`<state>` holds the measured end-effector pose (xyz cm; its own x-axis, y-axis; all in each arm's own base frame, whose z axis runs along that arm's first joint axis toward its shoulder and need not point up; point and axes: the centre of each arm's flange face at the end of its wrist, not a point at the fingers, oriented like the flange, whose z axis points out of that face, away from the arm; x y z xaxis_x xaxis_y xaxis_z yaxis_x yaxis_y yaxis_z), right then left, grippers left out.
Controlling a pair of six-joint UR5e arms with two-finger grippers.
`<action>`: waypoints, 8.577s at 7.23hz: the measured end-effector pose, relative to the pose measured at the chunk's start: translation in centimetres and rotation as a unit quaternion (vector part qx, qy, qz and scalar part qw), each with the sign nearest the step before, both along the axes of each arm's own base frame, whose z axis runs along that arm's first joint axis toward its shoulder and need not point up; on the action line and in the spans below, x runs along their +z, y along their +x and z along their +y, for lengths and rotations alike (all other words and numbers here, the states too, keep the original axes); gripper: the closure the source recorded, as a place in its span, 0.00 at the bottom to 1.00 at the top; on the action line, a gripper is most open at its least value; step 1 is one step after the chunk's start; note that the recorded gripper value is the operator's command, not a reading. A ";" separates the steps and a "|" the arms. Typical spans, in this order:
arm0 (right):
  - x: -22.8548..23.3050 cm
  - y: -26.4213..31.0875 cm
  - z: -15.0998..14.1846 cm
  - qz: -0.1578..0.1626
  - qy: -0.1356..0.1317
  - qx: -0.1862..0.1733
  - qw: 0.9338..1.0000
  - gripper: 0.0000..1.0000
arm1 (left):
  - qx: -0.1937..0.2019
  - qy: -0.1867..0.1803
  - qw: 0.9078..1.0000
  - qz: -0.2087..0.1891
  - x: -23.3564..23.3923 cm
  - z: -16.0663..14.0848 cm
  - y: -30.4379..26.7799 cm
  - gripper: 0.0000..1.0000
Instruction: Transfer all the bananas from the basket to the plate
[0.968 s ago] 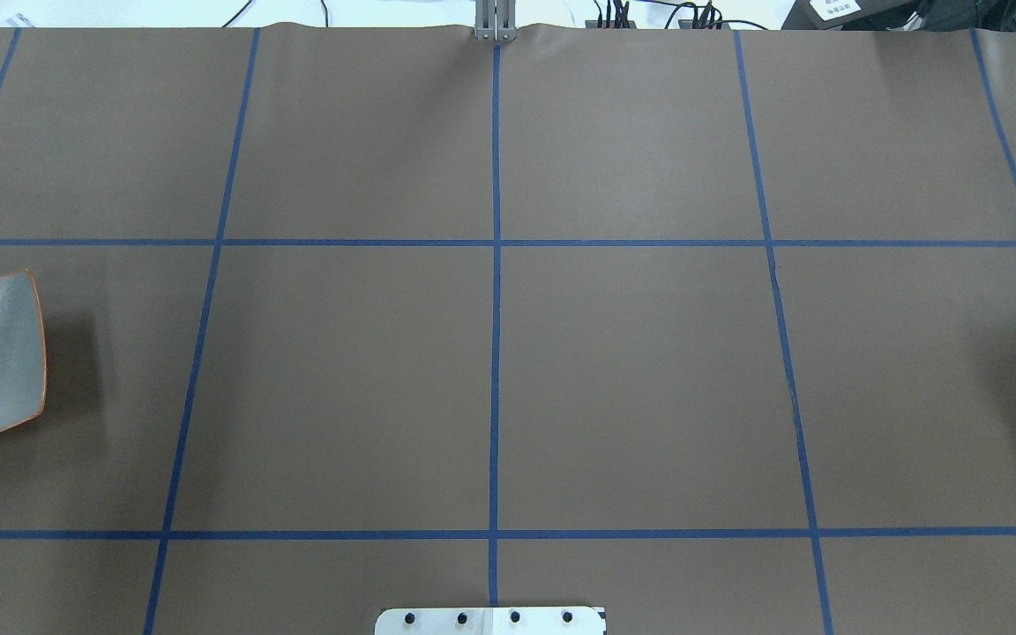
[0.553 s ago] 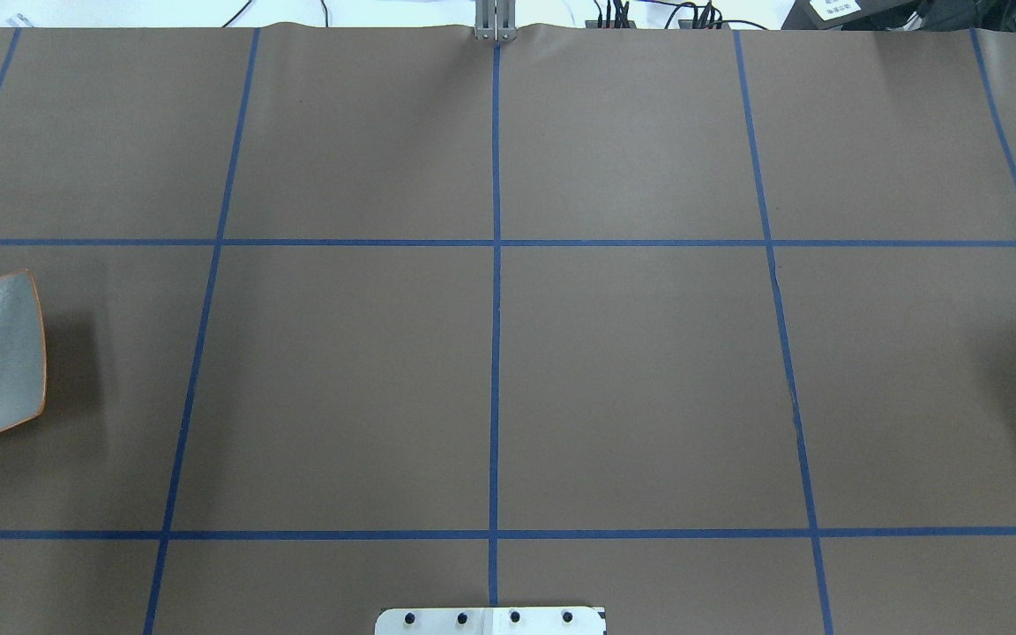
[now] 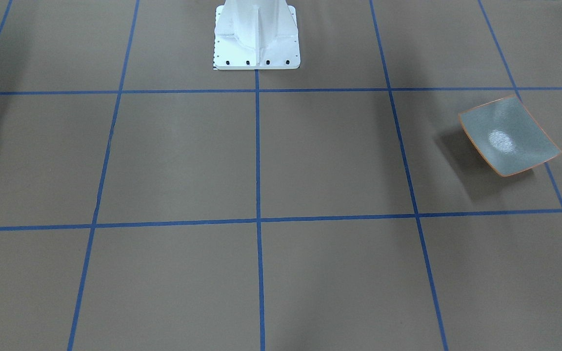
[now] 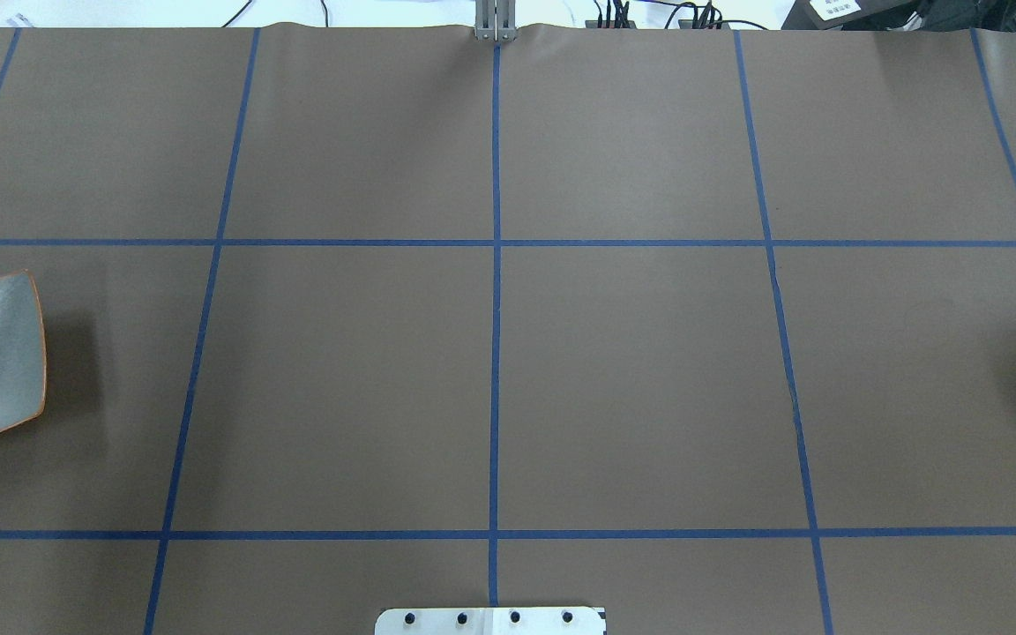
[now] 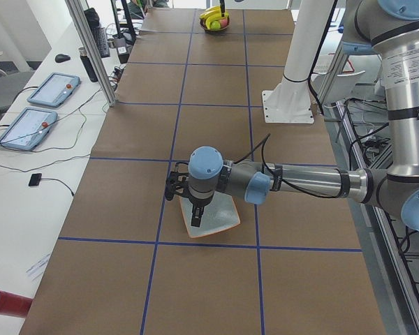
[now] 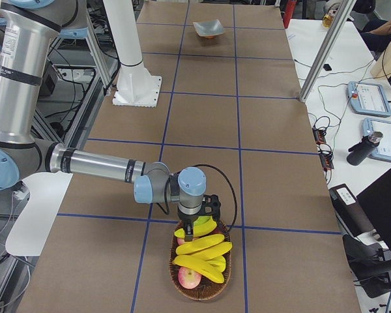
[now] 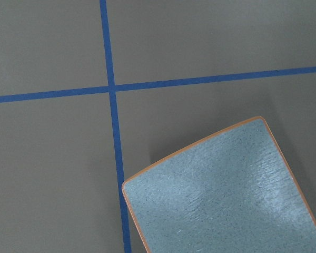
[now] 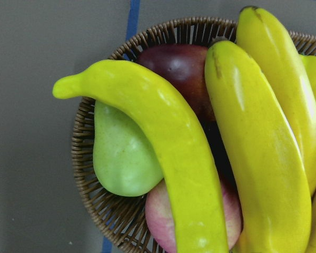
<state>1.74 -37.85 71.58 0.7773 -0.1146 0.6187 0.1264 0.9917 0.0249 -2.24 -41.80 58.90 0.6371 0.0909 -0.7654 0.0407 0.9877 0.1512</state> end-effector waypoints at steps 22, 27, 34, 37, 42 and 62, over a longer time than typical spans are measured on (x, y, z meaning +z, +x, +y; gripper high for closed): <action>-11.8 -2.9 -4.4 -0.063 0.068 0.022 0.995 1.00 | -0.020 0.002 0.999 0.038 -4.7 -3.3 1.0 0.00; -31.1 -23.1 -12.3 -0.151 0.016 0.055 0.987 1.00 | -0.011 -0.015 0.993 0.121 -23.5 -13.5 15.1 0.01; -49.0 -40.8 -5.7 -0.290 -0.133 0.144 0.937 1.00 | -0.055 -0.051 0.958 0.276 -43.7 -12.5 40.0 0.03; -51.0 -41.7 -4.5 -0.330 -0.162 0.153 0.917 1.00 | -0.073 -0.049 0.938 0.336 -45.4 -10.1 45.0 0.03; -53.4 -41.8 -4.6 -0.366 -0.185 0.182 0.894 1.00 | -0.087 -0.045 0.919 0.383 -46.6 -6.8 48.7 0.04; -44.4 -36.6 -5.6 -0.374 -0.150 0.215 0.890 0.00 | -0.101 -0.073 0.936 0.330 -35.0 -6.3 41.7 1.00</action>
